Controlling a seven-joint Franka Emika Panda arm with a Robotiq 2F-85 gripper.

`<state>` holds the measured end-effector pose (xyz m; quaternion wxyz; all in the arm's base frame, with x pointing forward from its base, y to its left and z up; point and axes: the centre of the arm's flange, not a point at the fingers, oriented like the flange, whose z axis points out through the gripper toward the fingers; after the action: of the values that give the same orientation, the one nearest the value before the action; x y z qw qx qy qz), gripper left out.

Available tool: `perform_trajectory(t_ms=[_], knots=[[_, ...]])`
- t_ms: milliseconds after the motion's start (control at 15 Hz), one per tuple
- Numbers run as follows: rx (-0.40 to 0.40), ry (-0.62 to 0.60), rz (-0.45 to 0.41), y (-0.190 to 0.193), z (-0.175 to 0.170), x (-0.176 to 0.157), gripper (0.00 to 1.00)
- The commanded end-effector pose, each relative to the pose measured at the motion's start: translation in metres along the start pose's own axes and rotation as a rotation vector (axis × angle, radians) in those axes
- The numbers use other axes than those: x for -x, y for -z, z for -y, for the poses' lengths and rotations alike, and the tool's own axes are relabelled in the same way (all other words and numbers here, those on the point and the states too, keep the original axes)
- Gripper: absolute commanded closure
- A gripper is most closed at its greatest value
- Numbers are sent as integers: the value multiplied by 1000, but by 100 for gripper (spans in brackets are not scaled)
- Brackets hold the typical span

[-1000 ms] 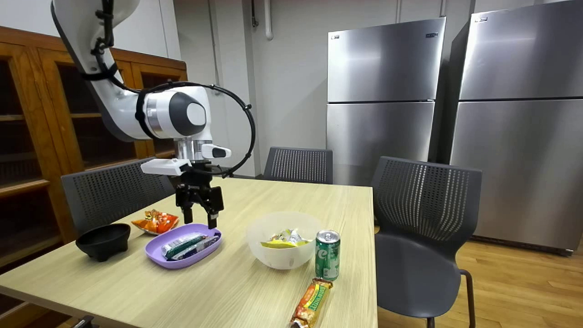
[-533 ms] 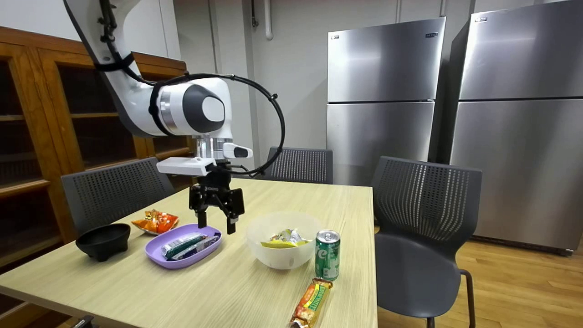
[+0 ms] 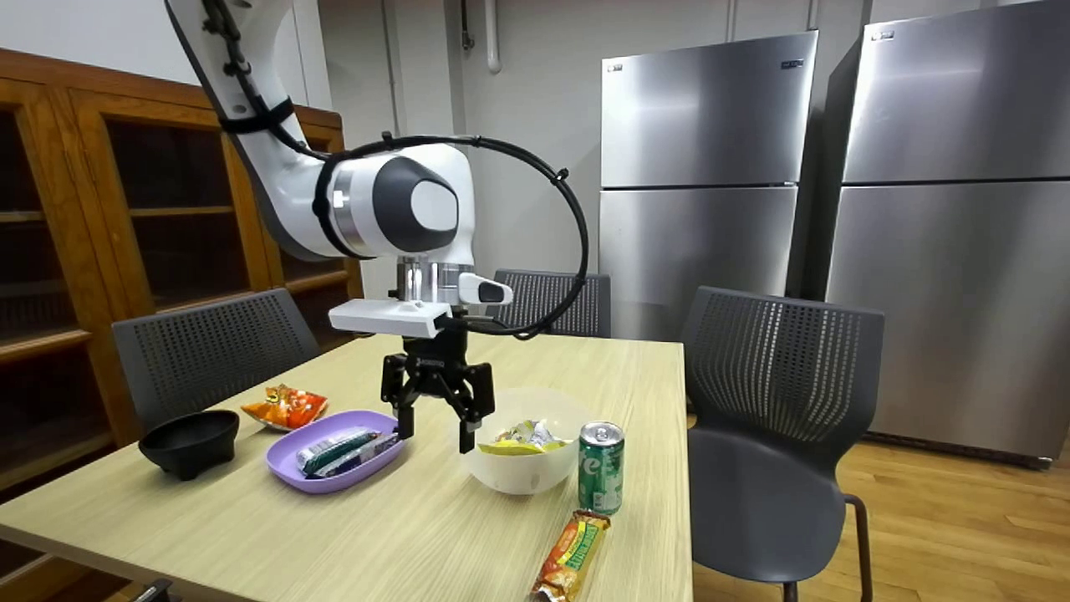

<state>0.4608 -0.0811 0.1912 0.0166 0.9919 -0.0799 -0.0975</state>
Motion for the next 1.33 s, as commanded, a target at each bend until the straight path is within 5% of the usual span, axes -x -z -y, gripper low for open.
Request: perform_trajectory(t_ms=[0, 533, 1267], knots=[[0, 0, -1, 1, -1, 0, 0], [-6, 15, -9, 4, -4, 6, 0], [-28, 144, -128, -12, -83, 29, 0]])
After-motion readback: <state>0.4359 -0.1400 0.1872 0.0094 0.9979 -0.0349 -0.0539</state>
